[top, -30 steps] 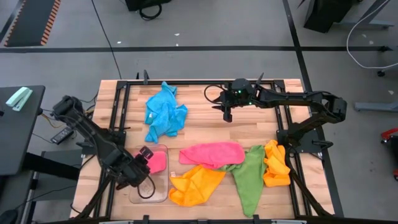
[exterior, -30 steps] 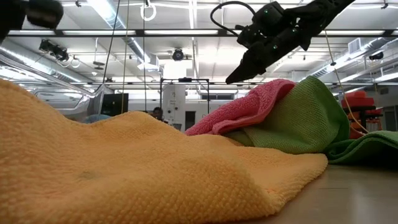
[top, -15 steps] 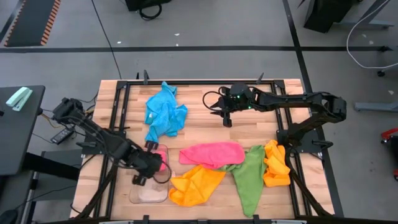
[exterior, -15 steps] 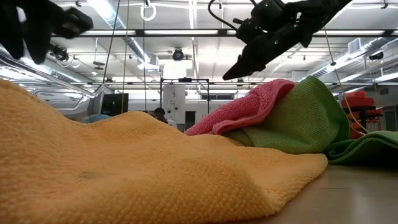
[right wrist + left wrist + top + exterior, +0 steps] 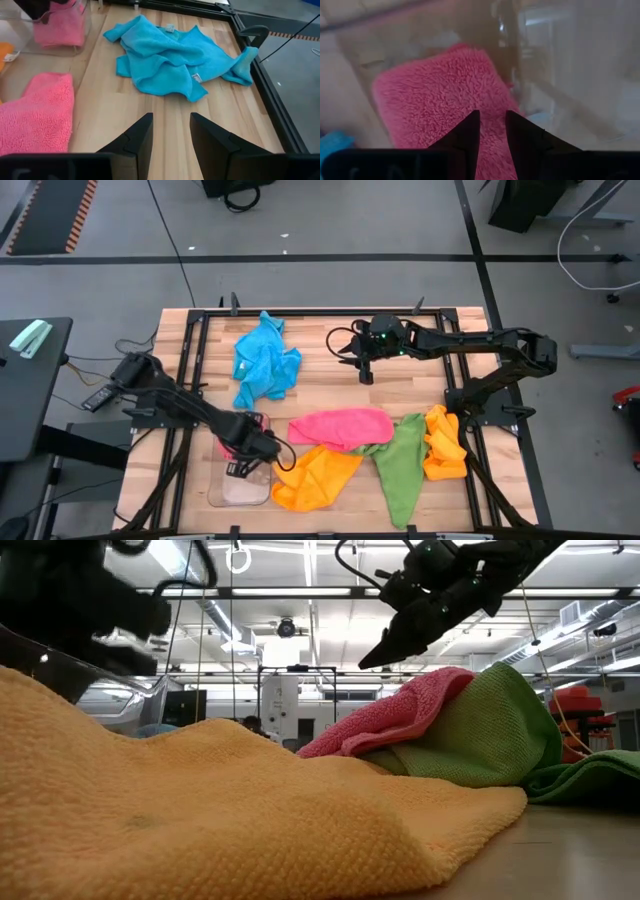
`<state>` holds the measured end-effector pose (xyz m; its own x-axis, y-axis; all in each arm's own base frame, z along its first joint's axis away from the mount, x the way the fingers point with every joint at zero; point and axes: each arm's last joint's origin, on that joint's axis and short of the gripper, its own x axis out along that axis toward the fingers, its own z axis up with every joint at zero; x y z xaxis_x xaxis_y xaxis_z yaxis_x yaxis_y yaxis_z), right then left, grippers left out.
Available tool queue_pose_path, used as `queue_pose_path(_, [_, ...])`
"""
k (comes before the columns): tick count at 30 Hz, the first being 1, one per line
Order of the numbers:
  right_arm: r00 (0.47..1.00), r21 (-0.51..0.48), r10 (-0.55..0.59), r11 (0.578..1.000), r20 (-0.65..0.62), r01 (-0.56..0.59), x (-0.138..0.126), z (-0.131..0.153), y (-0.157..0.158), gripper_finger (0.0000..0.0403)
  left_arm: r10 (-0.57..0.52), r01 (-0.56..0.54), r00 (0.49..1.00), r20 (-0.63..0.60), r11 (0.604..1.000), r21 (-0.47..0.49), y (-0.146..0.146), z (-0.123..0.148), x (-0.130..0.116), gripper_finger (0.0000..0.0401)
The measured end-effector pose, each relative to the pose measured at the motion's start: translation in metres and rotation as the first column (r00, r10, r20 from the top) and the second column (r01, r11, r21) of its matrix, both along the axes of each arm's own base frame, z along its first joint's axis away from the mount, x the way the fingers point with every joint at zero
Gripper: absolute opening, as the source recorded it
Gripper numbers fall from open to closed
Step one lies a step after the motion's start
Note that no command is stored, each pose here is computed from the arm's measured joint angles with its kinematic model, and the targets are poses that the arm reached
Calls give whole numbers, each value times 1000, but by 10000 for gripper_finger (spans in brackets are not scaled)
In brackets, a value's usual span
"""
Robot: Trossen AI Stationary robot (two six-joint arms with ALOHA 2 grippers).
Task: Fold microfiber towels
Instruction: Put the top pink microfiber cloth into the transparent bin
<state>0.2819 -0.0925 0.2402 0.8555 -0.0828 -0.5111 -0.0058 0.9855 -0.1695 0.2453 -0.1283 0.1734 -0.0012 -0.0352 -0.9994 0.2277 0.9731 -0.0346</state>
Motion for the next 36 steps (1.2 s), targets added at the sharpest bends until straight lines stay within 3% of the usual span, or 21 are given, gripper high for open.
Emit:
queue_pose_path(4, [1000,2,2,1000,-10,-2,-1,-4,1,138,-38,38,999,-39,999,18,-1,-22,1,91])
queue_pose_path(7, [1000,2,2,1000,-12,-2,-2,-5,1,138,-79,79,997,12,997,4,-2,-30,5,85])
queue_pose_path(17, [1000,-10,23,1000,8,-23,1,-3,5,138,-118,93,975,188,986,135,-6,-26,13,78])
queue_pose_path(24, [1000,-9,21,1000,22,-21,1,-2,4,138,-130,92,957,260,984,151,-5,2,2,61])
queue_pose_path(30, [999,-10,21,1000,28,-20,2,-1,4,138,-65,42,937,344,996,74,5,38,-12,53])
queue_pose_path(36, [999,-4,18,1000,35,-18,2,-1,5,138,-95,95,983,157,995,7,5,48,-15,105])
